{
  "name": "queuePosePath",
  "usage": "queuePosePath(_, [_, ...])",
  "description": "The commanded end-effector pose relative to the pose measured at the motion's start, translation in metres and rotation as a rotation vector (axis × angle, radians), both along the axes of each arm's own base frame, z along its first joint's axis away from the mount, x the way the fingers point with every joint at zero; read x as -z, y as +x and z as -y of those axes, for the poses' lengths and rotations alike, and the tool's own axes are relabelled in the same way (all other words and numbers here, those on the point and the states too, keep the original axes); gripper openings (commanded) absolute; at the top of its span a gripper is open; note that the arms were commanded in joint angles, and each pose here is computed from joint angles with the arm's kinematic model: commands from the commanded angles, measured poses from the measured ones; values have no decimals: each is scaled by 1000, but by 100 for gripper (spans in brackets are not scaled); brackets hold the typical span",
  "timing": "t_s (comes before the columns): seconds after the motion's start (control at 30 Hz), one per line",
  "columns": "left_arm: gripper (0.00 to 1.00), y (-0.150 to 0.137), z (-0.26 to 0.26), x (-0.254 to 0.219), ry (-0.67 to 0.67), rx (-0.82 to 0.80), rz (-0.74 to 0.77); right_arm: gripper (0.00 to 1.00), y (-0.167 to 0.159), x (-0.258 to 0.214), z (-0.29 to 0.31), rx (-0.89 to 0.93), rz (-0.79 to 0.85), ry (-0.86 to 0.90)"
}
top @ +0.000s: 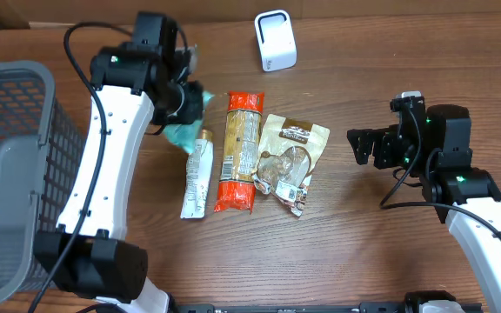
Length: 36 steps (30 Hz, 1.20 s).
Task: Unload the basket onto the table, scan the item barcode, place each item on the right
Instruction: 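Lift the green packet out and lay it left of the tube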
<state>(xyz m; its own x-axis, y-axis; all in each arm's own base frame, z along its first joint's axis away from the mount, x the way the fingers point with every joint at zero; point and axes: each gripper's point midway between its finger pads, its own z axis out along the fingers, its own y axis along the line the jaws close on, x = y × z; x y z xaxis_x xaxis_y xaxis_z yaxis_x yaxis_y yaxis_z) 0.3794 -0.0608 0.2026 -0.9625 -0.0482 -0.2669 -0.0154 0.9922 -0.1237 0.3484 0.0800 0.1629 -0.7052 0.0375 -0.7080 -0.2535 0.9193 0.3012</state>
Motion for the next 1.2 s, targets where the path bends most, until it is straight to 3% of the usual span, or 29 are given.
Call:
queuePosePath(0.0, [5, -3, -43, 23, 119, -126, -22, 100, 5, -11, -3, -12, 30, 2])
queuePosePath(0.33, [4, -25, -52, 130, 141, -126, -98, 100, 5, -11, -3, -12, 30, 2])
queuePosePath(0.57, [4, -41, -43, 185, 67, -210, -90, 100, 5, -11, -3, -12, 30, 2])
queuePosePath(0.93, [4, -32, 37, 201, -162, -126, 19, 100, 5, -11, -3, -12, 30, 2])
queuePosePath(1.17, [4, -38, 61, 200, -174, -83, 16, 100, 5, -11, -3, -12, 30, 2])
